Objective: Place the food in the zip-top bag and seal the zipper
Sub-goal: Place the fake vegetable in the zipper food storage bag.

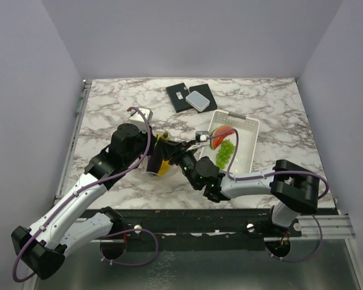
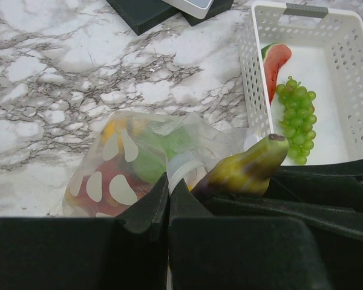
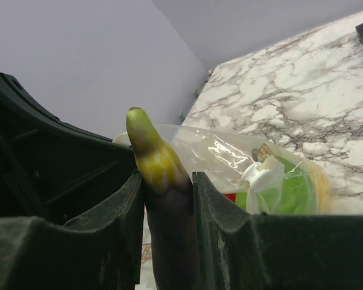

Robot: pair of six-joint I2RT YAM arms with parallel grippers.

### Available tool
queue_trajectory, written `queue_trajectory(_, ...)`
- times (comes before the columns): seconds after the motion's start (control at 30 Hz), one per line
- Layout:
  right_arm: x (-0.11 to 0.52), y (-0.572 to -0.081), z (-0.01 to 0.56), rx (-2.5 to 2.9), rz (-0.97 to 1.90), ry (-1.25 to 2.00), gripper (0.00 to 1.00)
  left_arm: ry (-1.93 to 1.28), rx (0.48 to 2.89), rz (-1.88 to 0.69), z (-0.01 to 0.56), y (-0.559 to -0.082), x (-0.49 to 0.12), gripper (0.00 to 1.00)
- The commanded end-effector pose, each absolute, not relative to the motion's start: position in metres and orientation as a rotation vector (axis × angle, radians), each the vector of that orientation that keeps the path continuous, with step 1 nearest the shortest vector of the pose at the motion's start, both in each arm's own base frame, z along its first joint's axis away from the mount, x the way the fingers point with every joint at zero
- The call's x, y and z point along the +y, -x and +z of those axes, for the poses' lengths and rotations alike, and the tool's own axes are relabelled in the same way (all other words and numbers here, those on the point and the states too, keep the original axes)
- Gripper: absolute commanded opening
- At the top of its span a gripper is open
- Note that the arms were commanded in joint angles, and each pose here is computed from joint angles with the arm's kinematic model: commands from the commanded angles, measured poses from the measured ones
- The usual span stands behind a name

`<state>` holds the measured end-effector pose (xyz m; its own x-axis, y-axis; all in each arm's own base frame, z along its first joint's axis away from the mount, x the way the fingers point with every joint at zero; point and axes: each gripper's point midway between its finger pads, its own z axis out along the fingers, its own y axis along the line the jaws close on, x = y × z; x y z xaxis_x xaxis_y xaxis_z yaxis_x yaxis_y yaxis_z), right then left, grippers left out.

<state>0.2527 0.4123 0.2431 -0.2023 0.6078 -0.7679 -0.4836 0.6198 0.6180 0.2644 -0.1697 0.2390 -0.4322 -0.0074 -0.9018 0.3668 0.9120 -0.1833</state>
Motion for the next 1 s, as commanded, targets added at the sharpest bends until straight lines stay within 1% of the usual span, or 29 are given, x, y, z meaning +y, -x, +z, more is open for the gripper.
queue_trajectory(0.0, 0.41, -0.253, 0.239, 1.484, 0.986, -0.186, 0.09, -0.264, 1.951, -0.47, 0.246, -0.263, -0.174, 0.0)
queue_trajectory(0.07, 0.408, -0.251, 0.238, 1.497, 0.979, -0.175, 0.15, -0.263, 1.95, -0.469, 0.246, -0.263, -0.174, 0.0)
queue_trajectory(0.13, 0.405, -0.248, 0.238, 1.503, 0.985, -0.162, 0.18, -0.265, 1.95, -0.469, 0.246, -0.263, -0.174, 0.0)
queue_trajectory(0.2, 0.402, -0.245, 0.235, 1.515, 0.99, -0.15, 0.23, -0.264, 1.949, -0.469, 0.247, -0.263, -0.174, 0.0)
queue_trajectory(0.27, 0.4, -0.241, 0.234, 1.523, 1.005, -0.14, 0.3, -0.263, 1.947, -0.468, 0.247, -0.263, -0.174, 0.0)
queue_trajectory(0.37, 0.393, -0.236, 0.23, 1.533, 1.021, -0.141, 0.44, -0.263, 1.951, -0.466, 0.246, -0.263, -0.174, 0.0)
queue_trajectory(0.57, 0.38, -0.229, 0.231, 1.539, 1.035, -0.129, 0.59, -0.267, 1.955, -0.464, 0.244, -0.264, -0.174, 0.0)
queue_trajectory(0.77, 0.368, -0.223, 0.236, 1.548, 1.026, -0.099, 0.65, -0.266, 1.956, -0.457, 0.244, -0.264, -0.173, 0.0)
queue_trajectory(0.97, 0.348, -0.223, 0.231, 1.662, 0.864, -0.045, 0.67, -0.266, 1.959, -0.458, 0.243, -0.264, -0.174, 0.0)
